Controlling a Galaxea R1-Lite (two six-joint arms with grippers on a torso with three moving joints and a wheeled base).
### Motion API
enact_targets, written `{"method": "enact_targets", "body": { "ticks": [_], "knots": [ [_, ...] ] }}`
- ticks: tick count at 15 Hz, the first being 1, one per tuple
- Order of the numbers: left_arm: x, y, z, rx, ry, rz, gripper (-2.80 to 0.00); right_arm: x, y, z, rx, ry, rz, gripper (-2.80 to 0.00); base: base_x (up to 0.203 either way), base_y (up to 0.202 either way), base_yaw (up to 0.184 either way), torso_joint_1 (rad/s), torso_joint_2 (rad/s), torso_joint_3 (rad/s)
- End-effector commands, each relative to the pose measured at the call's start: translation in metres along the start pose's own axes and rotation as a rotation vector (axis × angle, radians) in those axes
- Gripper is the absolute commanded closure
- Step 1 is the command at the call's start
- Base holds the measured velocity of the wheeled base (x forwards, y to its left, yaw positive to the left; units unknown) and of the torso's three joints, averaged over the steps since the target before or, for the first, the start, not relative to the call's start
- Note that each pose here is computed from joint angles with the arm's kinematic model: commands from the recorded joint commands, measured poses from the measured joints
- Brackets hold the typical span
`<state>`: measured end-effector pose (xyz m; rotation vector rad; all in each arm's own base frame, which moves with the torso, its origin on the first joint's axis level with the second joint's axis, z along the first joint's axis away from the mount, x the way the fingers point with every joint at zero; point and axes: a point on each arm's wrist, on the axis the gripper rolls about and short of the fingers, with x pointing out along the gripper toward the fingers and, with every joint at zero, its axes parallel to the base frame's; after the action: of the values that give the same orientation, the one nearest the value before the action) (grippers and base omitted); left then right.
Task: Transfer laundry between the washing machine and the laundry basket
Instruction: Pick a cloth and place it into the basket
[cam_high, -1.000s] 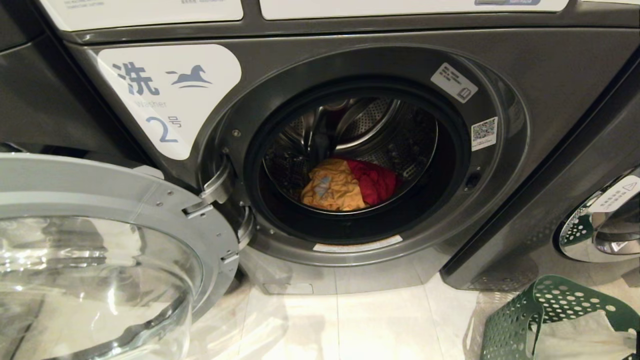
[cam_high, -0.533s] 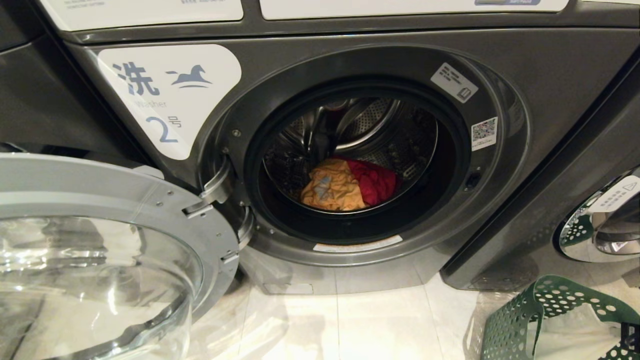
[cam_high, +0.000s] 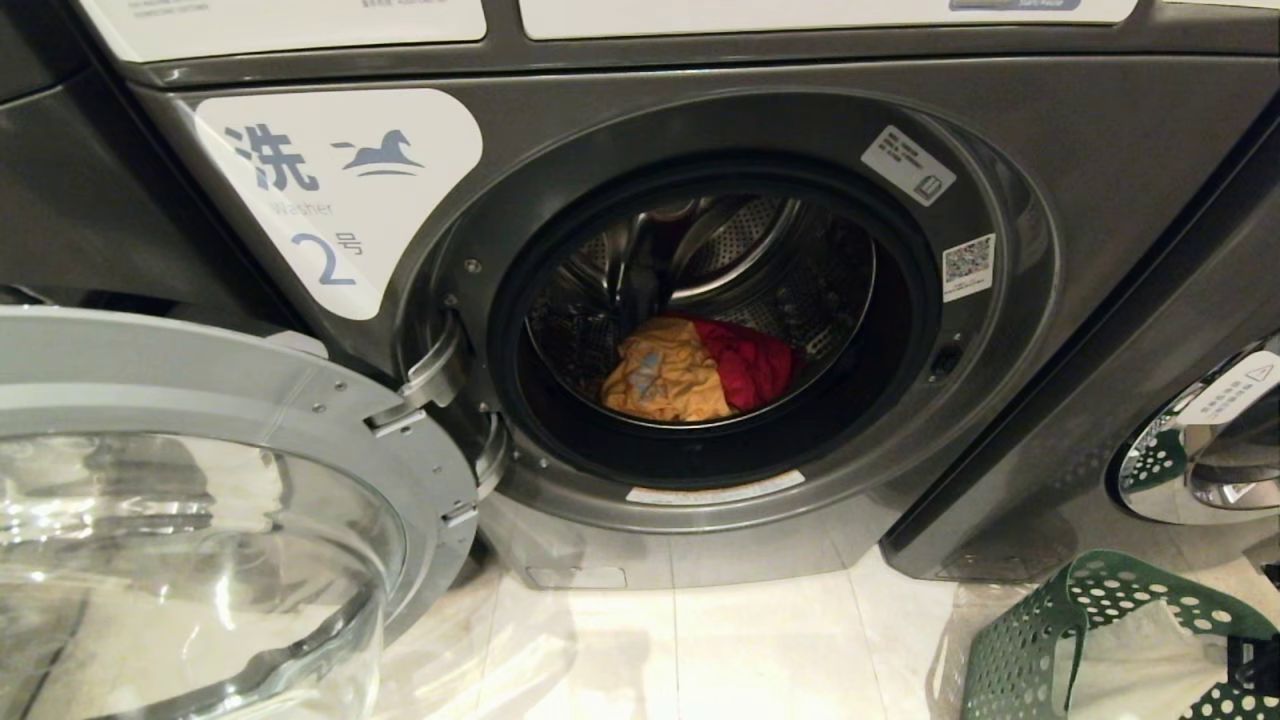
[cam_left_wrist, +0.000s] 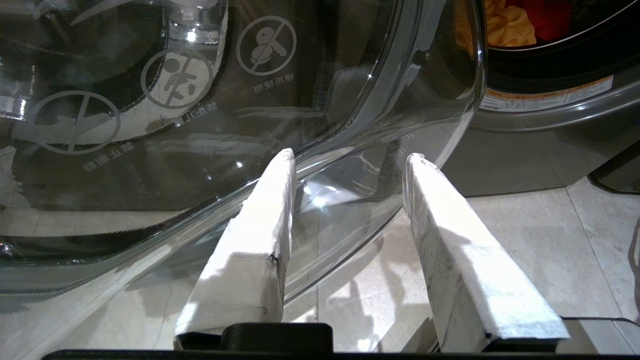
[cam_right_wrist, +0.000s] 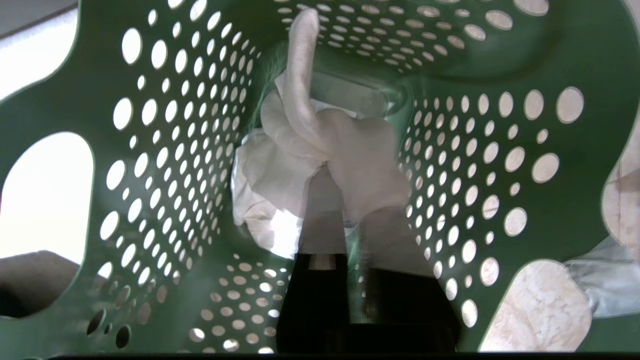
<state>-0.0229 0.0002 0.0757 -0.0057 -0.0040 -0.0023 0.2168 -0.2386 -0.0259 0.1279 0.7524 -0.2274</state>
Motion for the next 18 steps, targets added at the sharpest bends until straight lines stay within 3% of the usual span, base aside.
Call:
{"method": "enact_targets", "body": {
  "ticks": [1, 11, 14, 18],
  "knots": [
    [0.000, 0.000, 0.000, 0.000, 0.003, 0.001, 0.00, 0.001, -0.001, 0.003, -0.004, -0.013, 0.001, -2.80, 0.000, 0.000, 0.000, 0.000, 0.00, 0.000],
    [0.000, 0.000, 0.000, 0.000, 0.003, 0.001, 0.00, 0.010, 0.000, -0.007, 0.009, 0.017, 0.013, -2.80, 0.000, 0.000, 0.000, 0.000, 0.00, 0.000],
    [0.000, 0.000, 0.000, 0.000, 0.003, 0.001, 0.00, 0.038, -0.004, -0.008, -0.004, -0.051, 0.001, -2.80, 0.000, 0.000, 0.000, 0.000, 0.00, 0.000],
    [0.000, 0.000, 0.000, 0.000, 0.003, 0.001, 0.00, 0.063, 0.022, 0.021, 0.100, -0.132, 0.075, -2.80, 0.000, 0.000, 0.000, 0.000, 0.00, 0.000]
  ]
}}
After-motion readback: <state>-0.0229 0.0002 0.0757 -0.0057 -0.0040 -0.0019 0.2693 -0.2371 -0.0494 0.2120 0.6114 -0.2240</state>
